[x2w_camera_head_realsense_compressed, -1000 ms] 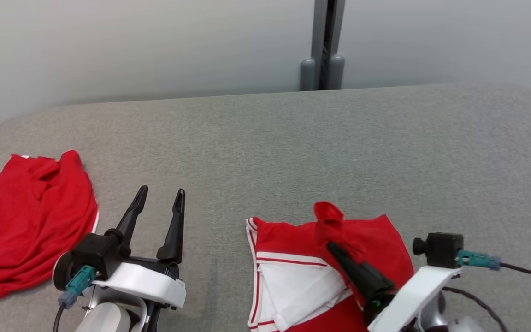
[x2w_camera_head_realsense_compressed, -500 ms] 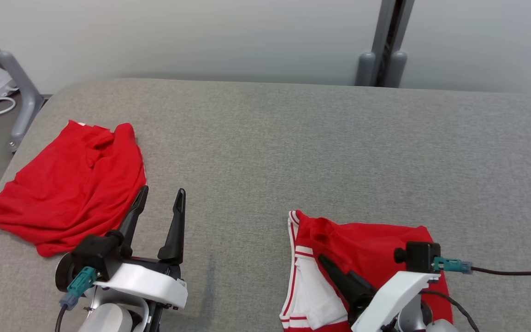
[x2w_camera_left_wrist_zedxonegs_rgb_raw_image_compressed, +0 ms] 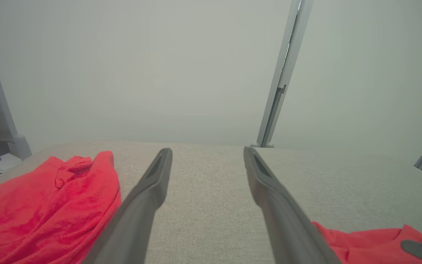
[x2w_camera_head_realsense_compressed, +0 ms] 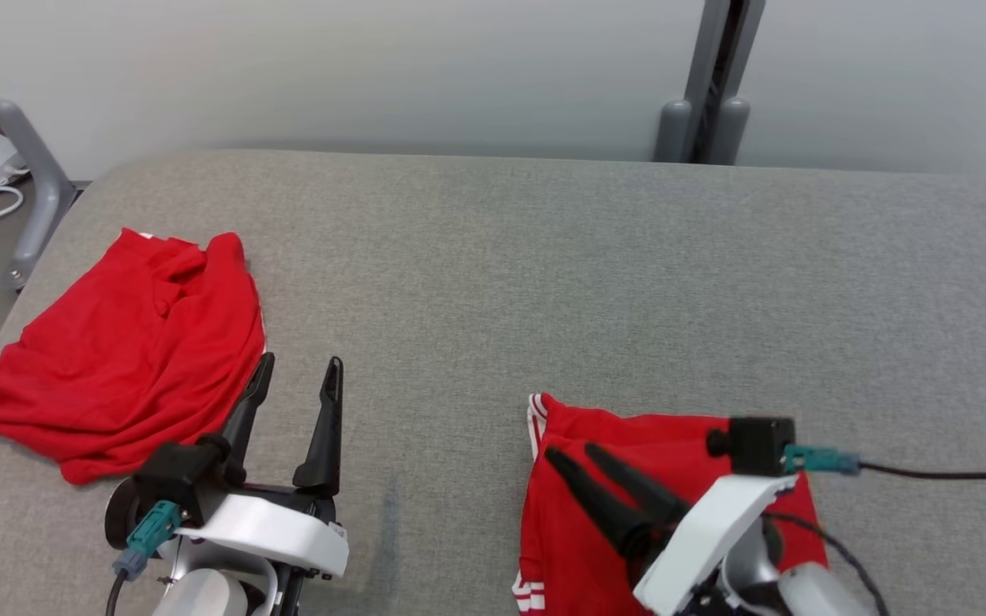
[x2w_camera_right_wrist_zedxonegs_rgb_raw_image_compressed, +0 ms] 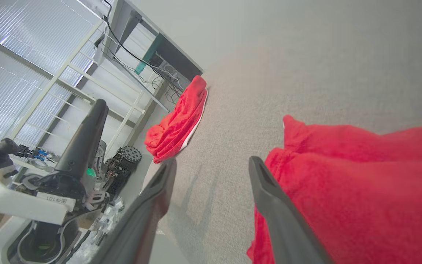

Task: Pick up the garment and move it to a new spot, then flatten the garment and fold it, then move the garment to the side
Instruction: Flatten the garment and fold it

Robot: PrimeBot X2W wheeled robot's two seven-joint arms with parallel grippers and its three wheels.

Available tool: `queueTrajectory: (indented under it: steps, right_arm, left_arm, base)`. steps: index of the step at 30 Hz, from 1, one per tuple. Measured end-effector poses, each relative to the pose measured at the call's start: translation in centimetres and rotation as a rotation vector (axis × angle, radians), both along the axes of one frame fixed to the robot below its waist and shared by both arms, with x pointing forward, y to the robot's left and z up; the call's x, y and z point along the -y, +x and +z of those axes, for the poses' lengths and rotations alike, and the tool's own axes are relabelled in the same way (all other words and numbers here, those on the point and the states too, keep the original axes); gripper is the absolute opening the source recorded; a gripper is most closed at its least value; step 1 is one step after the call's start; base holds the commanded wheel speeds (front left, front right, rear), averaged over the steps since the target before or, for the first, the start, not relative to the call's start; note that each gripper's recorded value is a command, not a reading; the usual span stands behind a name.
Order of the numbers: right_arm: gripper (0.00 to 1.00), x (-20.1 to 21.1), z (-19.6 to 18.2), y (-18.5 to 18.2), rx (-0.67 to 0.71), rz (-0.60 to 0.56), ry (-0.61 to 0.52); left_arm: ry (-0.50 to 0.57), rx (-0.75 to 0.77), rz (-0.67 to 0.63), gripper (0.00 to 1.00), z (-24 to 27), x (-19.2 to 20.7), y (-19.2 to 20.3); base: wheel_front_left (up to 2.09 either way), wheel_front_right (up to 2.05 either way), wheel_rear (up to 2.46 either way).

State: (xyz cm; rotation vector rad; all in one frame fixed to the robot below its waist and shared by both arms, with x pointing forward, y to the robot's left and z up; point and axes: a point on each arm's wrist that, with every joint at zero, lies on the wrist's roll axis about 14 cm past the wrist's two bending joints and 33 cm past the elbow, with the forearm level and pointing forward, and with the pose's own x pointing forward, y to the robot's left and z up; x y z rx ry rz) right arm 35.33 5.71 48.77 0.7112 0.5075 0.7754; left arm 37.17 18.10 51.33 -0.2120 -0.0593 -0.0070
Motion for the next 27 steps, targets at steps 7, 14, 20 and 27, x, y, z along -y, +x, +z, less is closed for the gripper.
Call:
queueTrajectory:
  steps: [7, 14, 20, 27]
  right_arm:
    - [1.00, 7.3, 4.2, 4.8, 0.303, -0.215, -0.145]
    - [1.00, 13.6, 6.5, 6.6, 0.559, -0.375, -0.352]
    - [1.00, 18.8, 7.4, 6.7, 0.704, -0.532, -0.500]
    - [1.00, 21.2, 6.6, 5.3, 0.738, -0.652, -0.554]
  left_arm:
    - [-0.005, 0.007, -0.047, 1.00, 0.1, 1.6, 0.7]
    - [-0.006, 0.020, -0.078, 1.00, 0.4, 2.7, 1.1]
    - [0.006, 0.047, -0.082, 1.00, 1.1, 3.0, 1.3]
    - [0.016, 0.041, -0.076, 1.00, 0.6, 3.1, 0.5]
  base:
    - [0.00, 0.00, 0.00]
    - [0.00, 0.00, 0.00]
    - [0.00, 0.00, 0.00]
    - [0.00, 0.00, 0.00]
